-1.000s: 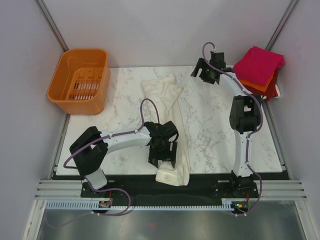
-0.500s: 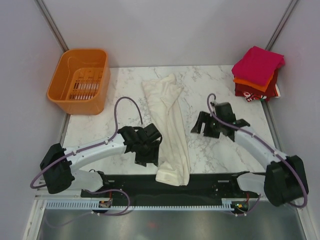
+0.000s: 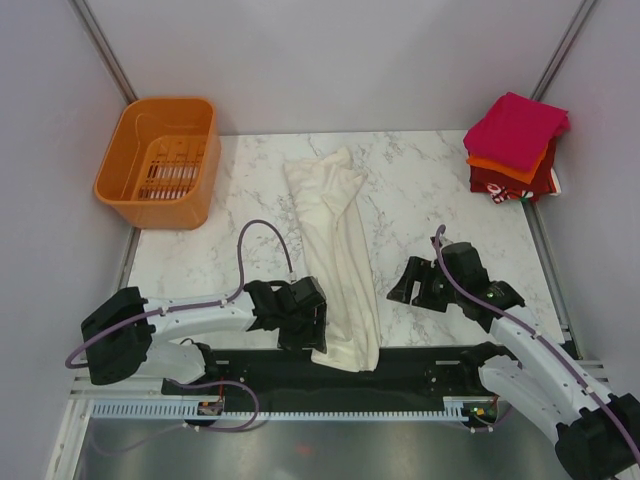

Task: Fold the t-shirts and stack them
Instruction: Fold the tshirt

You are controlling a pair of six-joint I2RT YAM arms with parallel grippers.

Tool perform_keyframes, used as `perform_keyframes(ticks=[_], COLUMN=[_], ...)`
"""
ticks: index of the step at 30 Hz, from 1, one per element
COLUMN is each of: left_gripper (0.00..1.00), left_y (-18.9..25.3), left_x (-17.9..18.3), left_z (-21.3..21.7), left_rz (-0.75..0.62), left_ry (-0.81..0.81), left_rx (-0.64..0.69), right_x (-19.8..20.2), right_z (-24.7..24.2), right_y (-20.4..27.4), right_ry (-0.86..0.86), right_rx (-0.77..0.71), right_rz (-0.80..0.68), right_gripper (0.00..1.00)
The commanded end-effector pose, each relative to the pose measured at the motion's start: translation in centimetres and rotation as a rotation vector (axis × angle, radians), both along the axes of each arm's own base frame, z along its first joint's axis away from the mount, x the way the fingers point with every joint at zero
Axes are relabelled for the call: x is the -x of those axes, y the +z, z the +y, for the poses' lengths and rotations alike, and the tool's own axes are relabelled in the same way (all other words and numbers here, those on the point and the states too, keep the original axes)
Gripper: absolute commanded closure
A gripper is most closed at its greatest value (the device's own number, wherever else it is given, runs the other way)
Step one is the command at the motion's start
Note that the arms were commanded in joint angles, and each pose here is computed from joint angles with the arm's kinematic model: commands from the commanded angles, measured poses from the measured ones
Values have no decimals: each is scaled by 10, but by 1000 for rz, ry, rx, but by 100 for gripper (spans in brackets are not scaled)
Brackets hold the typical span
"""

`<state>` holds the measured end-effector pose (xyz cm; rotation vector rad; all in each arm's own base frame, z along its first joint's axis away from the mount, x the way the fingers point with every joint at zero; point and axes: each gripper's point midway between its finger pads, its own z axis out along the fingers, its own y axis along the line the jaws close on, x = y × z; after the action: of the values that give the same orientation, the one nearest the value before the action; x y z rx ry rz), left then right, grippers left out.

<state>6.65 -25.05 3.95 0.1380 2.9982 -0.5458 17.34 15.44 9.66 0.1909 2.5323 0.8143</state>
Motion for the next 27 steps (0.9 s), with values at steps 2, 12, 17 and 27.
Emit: perform_keyframes(ticks=[2, 12, 17, 27], left_gripper=[33, 59, 98, 98], left_y=[5, -21, 13, 81], left_x=[-17, -5, -11, 2], left_z=[-22, -32, -40, -23], left_rz=[-69, -9, -34, 5], left_ry=[82, 51, 76, 209], left_rx=[95, 59, 94, 225], right_x=[7, 11, 10, 43], right_z=[-6, -6, -6, 23], right_y=[-2, -4, 3, -7], right_ry=[-4, 15, 12, 20], right_rx=[19, 28, 20, -187], right_rz=[5, 14, 1, 99], right_gripper=[17, 17, 17, 22])
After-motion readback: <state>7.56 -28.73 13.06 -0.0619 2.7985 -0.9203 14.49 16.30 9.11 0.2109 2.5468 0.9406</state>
